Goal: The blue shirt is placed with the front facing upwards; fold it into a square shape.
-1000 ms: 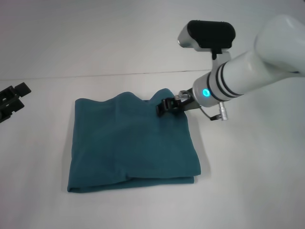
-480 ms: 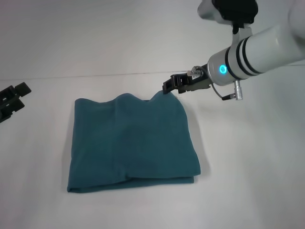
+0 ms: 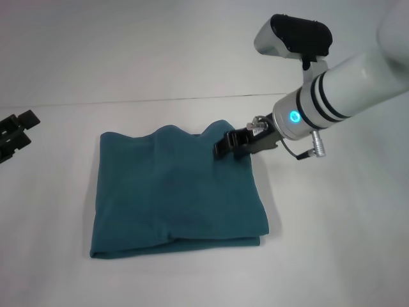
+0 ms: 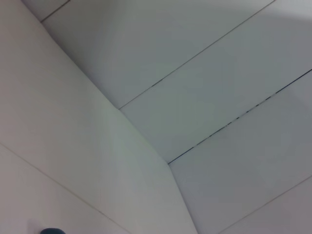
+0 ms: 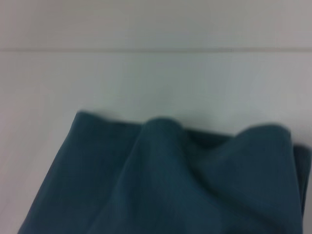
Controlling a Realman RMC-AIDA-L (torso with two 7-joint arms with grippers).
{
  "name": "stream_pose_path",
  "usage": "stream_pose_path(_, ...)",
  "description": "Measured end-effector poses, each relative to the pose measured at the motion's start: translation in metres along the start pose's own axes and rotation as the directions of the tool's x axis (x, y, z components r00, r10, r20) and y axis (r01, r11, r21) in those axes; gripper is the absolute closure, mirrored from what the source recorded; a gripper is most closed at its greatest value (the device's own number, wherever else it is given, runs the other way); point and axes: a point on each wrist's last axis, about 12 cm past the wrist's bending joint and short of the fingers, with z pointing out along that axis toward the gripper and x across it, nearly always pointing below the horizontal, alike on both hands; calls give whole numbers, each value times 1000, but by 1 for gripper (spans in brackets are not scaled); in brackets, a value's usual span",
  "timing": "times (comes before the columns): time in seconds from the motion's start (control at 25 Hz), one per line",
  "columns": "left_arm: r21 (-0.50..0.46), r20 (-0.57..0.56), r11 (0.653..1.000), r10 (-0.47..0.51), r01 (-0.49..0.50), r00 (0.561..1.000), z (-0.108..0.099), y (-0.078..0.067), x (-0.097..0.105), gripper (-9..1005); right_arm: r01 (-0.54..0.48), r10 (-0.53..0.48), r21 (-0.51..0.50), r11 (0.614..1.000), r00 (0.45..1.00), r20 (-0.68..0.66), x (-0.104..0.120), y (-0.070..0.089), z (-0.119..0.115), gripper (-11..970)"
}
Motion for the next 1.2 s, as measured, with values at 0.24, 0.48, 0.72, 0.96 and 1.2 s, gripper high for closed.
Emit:
stream_pose_path(0.24,-2,2,1000,-1,1,1000,-1,1,1,245,-12,12,-8,1000,999,-39,11,-5,3,456)
stream_pose_path(0.48,-1,2,1000,-1,1,1000,0,0,0,245,-9,8,-20,1000,998,-67,14,-2,3,455)
stream_pose_path(0.72,-3,1,1000,2,-2,1000,-3,0,0,245,17,-15,-88,996,1000,24,-2,-2,-27,454)
stream_pose_path(0.96,30,-58,997,67,-65,996,-9,-4,-4,245,241,-170,-262,934,948,268,17,-16,-48,452)
stream_pose_path(1.2,103,-106,966,248,-237,963,-20,-11,-2,245,325,-193,-295,898,896,399,64,-51,-49,356)
